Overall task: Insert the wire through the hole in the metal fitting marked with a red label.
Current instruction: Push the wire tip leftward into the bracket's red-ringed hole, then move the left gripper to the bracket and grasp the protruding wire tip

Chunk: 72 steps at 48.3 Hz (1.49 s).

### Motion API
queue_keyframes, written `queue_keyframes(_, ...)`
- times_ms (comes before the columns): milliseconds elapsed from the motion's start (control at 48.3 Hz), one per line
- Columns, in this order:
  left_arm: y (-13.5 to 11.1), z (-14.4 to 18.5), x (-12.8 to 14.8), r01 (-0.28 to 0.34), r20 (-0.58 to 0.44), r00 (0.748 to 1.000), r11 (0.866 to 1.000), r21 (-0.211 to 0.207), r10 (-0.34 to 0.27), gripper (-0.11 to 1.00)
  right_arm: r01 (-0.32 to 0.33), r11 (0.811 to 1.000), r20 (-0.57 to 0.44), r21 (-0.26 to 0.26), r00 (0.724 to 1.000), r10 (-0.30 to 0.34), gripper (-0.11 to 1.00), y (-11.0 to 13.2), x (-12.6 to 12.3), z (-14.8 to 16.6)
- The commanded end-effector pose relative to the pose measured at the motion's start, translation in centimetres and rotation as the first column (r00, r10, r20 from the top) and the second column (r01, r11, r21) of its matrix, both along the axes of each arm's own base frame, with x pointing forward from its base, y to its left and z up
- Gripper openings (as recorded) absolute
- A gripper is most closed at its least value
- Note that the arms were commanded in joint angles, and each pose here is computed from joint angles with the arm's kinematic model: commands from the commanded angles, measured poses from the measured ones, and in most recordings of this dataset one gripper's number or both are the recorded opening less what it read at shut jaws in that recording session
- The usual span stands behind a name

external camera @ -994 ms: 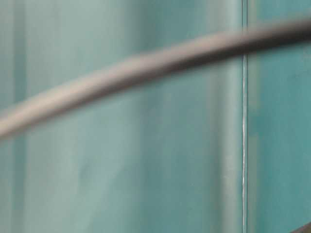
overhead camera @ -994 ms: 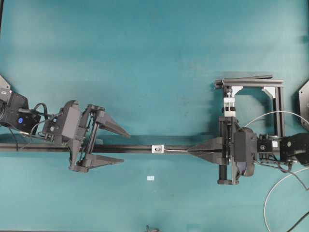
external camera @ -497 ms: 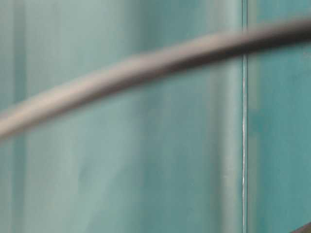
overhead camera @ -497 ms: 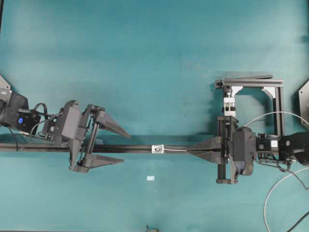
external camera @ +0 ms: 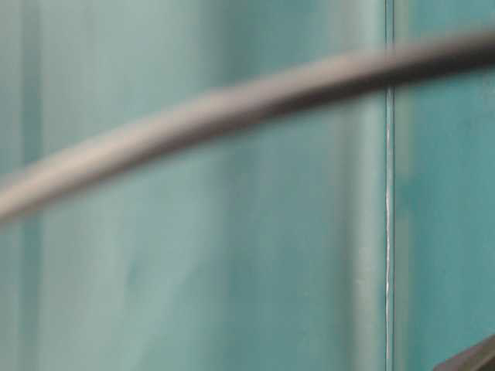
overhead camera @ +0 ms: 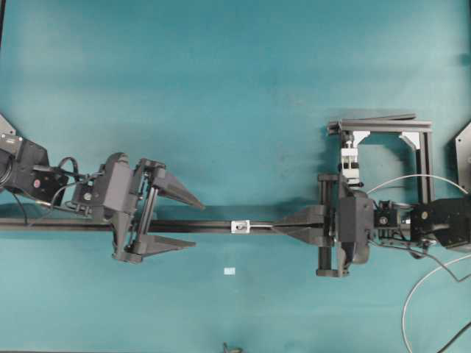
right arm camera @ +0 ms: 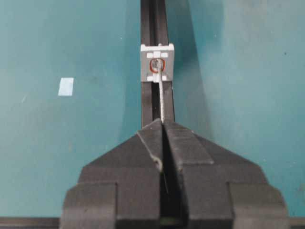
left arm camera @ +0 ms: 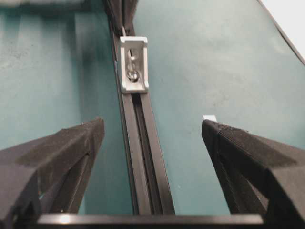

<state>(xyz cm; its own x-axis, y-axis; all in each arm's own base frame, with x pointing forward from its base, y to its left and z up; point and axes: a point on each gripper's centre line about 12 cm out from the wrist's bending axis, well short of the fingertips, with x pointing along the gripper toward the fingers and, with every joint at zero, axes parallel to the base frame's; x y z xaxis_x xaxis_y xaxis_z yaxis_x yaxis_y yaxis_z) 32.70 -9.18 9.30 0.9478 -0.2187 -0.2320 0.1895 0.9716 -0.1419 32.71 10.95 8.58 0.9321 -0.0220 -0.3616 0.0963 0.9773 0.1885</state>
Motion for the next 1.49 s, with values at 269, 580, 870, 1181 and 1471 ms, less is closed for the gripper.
queue_keyframes(269,0.2,1.0,1.4,-0.014,0.021,1.0,1.0,-0.006,0.014,0.63,-0.027,1.0,0.043,-0.005,0.999,0.027,-0.01,0.2,1.5,0.9)
queue_keyframes(580,0.5,0.9,1.6,-0.028,0.0,1.0,1.0,-0.012,0.028,0.61,-0.055,0.998,0.041,-0.01,0.998,0.055,-0.01,0.3,2.5,1.2)
queue_keyframes(870,0.3,1.1,2.4,-0.029,-0.022,0.999,1.0,-0.013,0.028,0.57,-0.071,0.997,0.05,-0.016,0.996,0.072,-0.01,0.4,3.0,1.5)
queue_keyframes(1181,0.2,1.5,4.2,-0.038,-0.036,0.999,0.999,-0.017,0.037,0.57,-0.075,0.997,0.042,-0.014,0.996,0.076,-0.01,0.5,2.9,1.4)
queue_keyframes(1471,0.2,1.0,5.5,-0.062,-0.078,0.995,0.996,-0.063,0.057,0.55,-0.073,0.997,0.038,-0.014,0.997,0.074,-0.01,0.4,2.9,1.3)
